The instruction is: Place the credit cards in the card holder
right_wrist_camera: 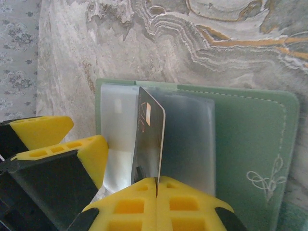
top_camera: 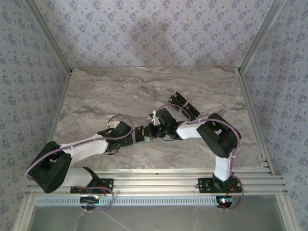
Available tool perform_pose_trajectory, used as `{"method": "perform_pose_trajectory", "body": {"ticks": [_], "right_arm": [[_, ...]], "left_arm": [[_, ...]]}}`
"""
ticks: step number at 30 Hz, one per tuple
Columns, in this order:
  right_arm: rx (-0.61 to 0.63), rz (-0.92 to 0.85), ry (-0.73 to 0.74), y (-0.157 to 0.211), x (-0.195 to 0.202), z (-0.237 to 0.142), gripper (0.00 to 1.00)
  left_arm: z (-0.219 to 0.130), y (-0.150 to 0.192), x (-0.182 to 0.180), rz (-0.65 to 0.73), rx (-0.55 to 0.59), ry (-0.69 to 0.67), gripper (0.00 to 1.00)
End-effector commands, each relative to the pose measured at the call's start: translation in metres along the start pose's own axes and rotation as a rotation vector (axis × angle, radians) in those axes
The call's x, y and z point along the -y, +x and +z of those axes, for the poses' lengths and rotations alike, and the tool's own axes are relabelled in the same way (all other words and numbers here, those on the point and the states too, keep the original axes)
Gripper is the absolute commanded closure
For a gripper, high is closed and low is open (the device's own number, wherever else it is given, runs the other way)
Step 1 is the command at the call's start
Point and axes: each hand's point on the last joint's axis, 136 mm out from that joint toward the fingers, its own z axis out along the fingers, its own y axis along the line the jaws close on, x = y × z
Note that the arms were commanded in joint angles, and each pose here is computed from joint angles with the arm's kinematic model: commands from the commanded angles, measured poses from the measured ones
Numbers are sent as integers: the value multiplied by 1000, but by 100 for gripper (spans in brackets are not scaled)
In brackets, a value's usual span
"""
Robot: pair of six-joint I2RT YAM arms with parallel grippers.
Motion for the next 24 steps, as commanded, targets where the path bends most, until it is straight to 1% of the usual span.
{"method": "perform_pose_trajectory", "body": {"ticks": [1, 9, 15, 24], "right_arm": [[-46, 27, 17, 15, 16, 4, 100], [-76, 45, 6, 21, 21, 4, 100], [-120, 61, 4, 26, 26, 8, 100], [-165, 82, 3, 26, 27, 15, 100]], "left_arm": [[2, 16, -27, 27, -48, -96, 0], [1, 16, -26, 28, -48, -94, 0], [1, 15, -27, 27, -47, -94, 0], [1, 15, -26, 29, -47, -92, 0]]}}
